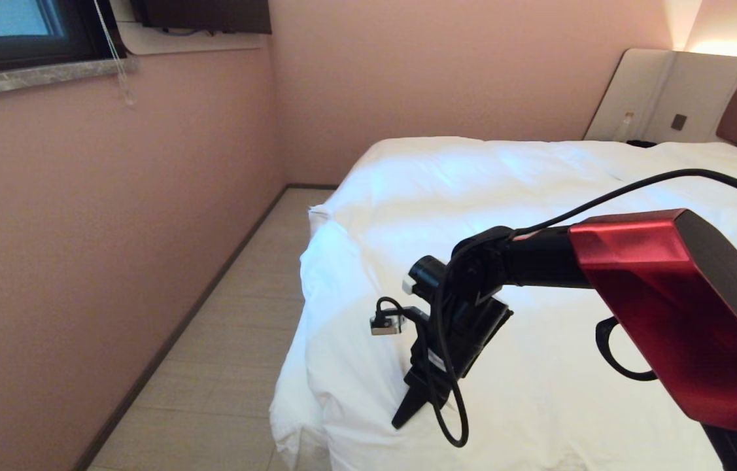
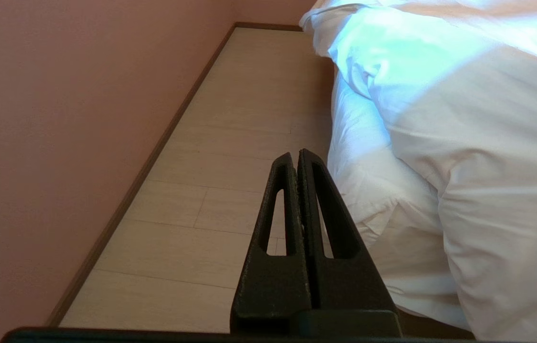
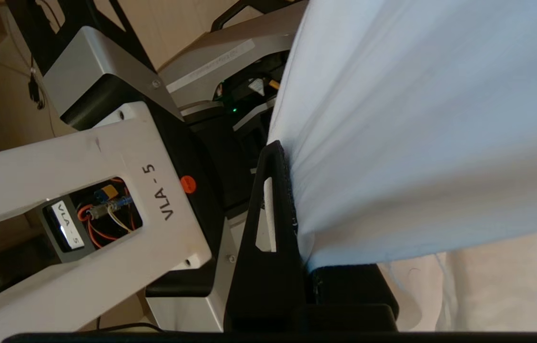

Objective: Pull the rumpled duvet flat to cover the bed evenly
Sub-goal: Flatten the corners of the folded blanket

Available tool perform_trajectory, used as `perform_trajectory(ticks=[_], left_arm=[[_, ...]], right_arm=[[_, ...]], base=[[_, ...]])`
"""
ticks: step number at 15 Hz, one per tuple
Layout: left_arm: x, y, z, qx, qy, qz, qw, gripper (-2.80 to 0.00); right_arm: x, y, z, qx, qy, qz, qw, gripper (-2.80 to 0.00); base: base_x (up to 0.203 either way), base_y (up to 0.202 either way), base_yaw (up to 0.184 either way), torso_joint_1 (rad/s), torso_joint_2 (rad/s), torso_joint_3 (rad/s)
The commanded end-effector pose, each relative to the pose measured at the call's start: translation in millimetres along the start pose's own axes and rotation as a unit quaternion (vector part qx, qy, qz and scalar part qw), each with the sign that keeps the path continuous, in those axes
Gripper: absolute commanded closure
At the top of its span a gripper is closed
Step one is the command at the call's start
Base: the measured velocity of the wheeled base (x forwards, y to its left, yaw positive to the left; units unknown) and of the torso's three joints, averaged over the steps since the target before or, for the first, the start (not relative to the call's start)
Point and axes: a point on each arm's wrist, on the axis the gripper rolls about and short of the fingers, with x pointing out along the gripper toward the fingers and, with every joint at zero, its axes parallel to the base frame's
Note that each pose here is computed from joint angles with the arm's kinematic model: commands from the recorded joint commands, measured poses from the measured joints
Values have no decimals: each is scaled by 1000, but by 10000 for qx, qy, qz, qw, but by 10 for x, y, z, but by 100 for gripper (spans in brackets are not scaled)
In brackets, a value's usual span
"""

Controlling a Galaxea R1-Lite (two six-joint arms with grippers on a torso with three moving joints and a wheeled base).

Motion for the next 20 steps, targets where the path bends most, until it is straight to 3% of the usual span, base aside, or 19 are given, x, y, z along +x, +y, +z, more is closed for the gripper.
perform_trajectory(ticks=[1,5,6,13,16,20], left_arm=[[0,0,0,-4,-1,0,10000,0],[0,0,0,-4,-1,0,10000,0],[0,0,0,-4,-1,-7,10000,0],[0,0,0,-4,-1,0,10000,0],[0,0,0,-4,-1,0,10000,0],[0,0,0,-4,-1,0,10000,0]], right_arm=[[98,47,20,-30,97,81,9999,0],[333,132,65,-132,304,187,9993,0],[372,137,72,-154,329,189,9992,-280],[409,220,151,42,170,36,9998,-280],[35,535,149,-39,-57,-18,10000,-280],[-567,845,-1,392,-351,-214,9984,-280]], base=[[0,0,0,0,0,0],[0,0,0,0,0,0],[0,0,0,0,0,0],[0,0,0,0,0,0],[0,0,0,0,0,0],[0,0,0,0,0,0]])
